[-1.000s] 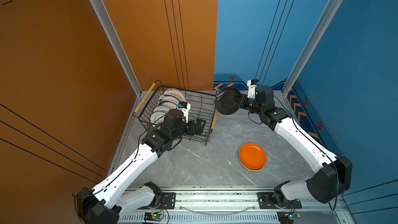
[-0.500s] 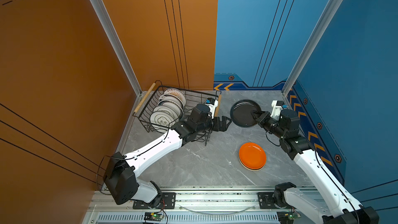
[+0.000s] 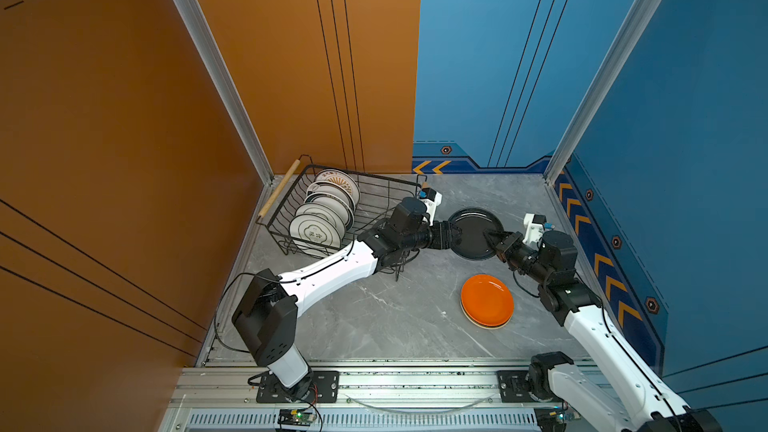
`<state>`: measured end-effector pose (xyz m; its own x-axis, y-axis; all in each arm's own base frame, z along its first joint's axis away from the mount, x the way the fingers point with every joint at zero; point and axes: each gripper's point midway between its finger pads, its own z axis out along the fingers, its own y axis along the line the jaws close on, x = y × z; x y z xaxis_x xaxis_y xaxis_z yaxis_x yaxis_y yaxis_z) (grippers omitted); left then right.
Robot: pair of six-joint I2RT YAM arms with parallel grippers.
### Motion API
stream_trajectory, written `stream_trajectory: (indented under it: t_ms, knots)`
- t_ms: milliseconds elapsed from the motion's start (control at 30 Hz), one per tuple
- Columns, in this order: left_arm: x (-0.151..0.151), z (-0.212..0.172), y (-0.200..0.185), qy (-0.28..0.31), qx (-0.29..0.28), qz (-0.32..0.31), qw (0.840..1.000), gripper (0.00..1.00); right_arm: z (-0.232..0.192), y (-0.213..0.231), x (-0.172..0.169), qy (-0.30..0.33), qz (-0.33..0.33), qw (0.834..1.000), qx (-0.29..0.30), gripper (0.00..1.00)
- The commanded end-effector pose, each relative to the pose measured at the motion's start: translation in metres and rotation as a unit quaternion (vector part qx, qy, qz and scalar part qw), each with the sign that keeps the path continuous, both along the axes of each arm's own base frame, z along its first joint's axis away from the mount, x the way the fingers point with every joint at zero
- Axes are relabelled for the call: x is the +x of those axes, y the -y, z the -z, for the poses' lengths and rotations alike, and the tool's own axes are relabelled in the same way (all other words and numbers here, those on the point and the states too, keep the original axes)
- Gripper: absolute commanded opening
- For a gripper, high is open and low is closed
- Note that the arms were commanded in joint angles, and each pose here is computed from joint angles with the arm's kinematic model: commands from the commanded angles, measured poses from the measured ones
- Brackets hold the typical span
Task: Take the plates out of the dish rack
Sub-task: 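Grasp the black plate rim with the left gripper while the right holds it, then open the right gripper and withdraw it while the left carries the plate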
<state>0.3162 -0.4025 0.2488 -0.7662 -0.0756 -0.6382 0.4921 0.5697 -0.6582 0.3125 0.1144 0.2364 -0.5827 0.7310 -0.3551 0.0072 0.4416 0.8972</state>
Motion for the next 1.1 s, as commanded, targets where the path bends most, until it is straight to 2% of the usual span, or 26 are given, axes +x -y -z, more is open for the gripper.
stream_trajectory:
  t_ms: [0,233,433,600,667,767,900,1000,1033,1067]
  knots:
    - [-0.007,-0.009,0.018,-0.007,-0.024,0.028,0.999,0.45,-0.022,-0.003,-0.002,0.046,-0.011,0.998,0.030,0.00]
    - [-0.012,0.004,0.025,-0.024,-0.016,0.039,0.999,0.21,-0.014,0.000,-0.003,0.047,-0.010,0.998,0.029,0.04]
    - [-0.019,0.016,0.028,-0.038,-0.006,0.051,0.998,0.11,-0.005,0.000,-0.004,0.043,-0.013,0.999,0.021,0.16]
    - [-0.022,0.025,0.030,-0.049,0.001,0.053,0.997,0.04,0.001,0.003,-0.005,0.036,-0.007,0.999,0.015,0.38]
    - [-0.022,0.030,0.029,-0.053,0.006,0.051,0.997,0.01,0.004,0.005,-0.006,0.033,-0.003,0.999,0.011,0.49]
    - [-0.023,0.036,0.030,-0.059,0.015,0.049,0.997,0.00,0.009,0.009,-0.008,0.021,0.001,1.000,0.005,0.69]
    - [-0.028,0.041,0.033,-0.064,0.022,0.052,0.996,0.00,0.019,0.024,-0.014,0.003,0.022,1.000,-0.008,0.81]
    - [-0.035,0.048,0.034,-0.075,0.033,0.056,0.995,0.00,0.031,0.043,-0.022,-0.024,0.051,0.998,-0.039,0.88]
    - [-0.039,0.050,0.035,-0.078,0.038,0.059,0.995,0.00,0.036,0.052,-0.026,-0.036,0.064,0.996,-0.058,0.98]
    - [-0.042,0.053,0.035,-0.081,0.044,0.059,0.994,0.00,0.040,0.060,-0.030,-0.046,0.076,0.993,-0.075,1.00]
